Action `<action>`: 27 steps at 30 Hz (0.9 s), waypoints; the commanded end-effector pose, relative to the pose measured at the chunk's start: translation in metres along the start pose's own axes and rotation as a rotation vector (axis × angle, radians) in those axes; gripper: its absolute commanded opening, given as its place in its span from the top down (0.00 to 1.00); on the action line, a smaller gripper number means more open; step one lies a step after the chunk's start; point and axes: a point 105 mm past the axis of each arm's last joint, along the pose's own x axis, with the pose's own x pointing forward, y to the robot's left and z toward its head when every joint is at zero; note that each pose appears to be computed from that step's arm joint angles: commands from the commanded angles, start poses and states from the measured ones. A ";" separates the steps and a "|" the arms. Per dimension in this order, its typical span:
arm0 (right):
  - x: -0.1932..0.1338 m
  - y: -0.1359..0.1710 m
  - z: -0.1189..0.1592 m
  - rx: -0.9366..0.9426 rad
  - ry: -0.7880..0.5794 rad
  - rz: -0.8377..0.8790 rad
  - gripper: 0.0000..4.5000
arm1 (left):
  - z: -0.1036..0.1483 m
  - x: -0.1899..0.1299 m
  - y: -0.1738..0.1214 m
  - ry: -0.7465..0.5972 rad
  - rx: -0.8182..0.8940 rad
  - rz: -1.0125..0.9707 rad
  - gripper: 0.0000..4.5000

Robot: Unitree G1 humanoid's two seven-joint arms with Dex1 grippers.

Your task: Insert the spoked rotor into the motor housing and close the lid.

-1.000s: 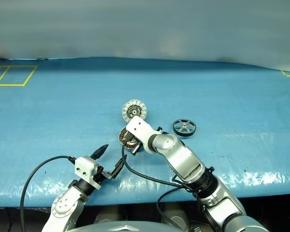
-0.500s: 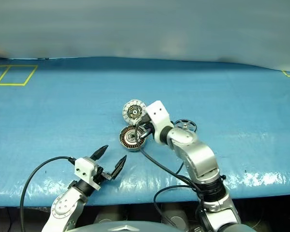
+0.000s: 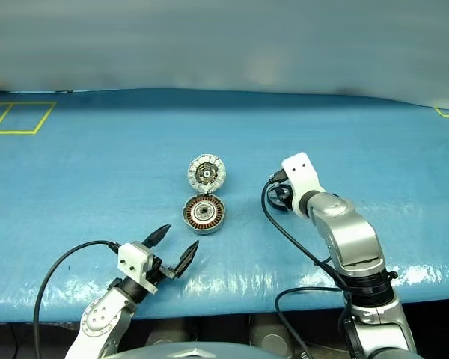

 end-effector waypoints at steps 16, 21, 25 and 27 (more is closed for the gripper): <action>-0.012 0.004 -0.007 0.169 -0.020 -0.173 0.51 | 0.001 0.001 -0.002 -0.014 -0.012 -0.013 0.00; -0.008 0.006 -0.015 0.201 0.000 -0.172 0.51 | 0.000 0.001 -0.002 -0.011 -0.014 -0.017 0.00; -0.008 0.010 -0.011 0.237 -0.021 -0.155 0.51 | 0.000 0.000 -0.001 -0.009 -0.014 -0.013 0.00; -0.008 0.012 -0.007 0.242 -0.034 -0.153 0.43 | 0.000 0.000 -0.001 -0.008 -0.015 -0.013 0.00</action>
